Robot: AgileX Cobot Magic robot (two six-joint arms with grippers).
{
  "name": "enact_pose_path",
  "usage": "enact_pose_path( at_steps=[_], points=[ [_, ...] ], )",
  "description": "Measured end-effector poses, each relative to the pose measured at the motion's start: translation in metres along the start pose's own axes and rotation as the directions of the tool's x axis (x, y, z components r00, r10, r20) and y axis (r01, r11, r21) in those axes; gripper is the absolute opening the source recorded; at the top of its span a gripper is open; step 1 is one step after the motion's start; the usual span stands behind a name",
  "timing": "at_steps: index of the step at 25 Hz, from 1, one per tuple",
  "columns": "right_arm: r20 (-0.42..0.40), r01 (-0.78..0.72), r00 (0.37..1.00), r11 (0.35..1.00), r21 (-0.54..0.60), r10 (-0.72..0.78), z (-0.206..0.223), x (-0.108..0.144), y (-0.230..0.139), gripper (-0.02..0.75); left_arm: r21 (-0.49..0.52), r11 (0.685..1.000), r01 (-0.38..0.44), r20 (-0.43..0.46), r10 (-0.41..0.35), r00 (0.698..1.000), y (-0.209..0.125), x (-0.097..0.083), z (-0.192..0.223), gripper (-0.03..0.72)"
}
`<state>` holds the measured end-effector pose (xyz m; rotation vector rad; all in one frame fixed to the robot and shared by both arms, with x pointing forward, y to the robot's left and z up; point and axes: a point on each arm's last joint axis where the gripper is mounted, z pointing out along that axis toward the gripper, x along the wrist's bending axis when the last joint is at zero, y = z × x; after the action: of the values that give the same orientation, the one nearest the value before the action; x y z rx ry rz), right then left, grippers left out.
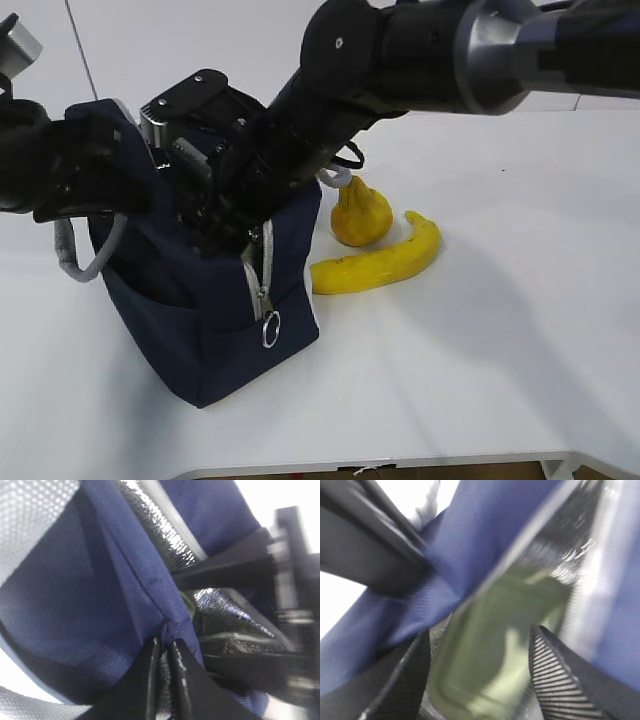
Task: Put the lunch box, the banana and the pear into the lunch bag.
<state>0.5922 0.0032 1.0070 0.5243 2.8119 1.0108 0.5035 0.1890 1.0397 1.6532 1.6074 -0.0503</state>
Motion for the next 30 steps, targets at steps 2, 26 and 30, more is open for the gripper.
enact_pose_path(
  at_steps=[2, 26, 30],
  points=[
    [0.001, 0.010, 1.000, 1.000, -0.008, -0.010, -0.007, 0.001, 0.004, 0.511, 0.001, 1.000, -0.003, -0.002, 0.003, 1.000, 0.000, 0.000, 0.000, 0.000],
    [0.344, -0.055, 0.939, 0.988, 0.141, 0.004, -0.128, -0.007, 0.042, 0.512, 0.001, 1.000, -0.006, -0.004, 0.006, 1.000, 0.000, 0.000, 0.000, 0.000],
    [0.454, -0.188, 0.889, 0.953, 0.237, 0.062, -0.139, -0.013, 0.030, 0.512, 0.001, 1.000, -0.006, -0.004, 0.006, 1.000, 0.000, 0.000, 0.000, 0.000]
  ],
)
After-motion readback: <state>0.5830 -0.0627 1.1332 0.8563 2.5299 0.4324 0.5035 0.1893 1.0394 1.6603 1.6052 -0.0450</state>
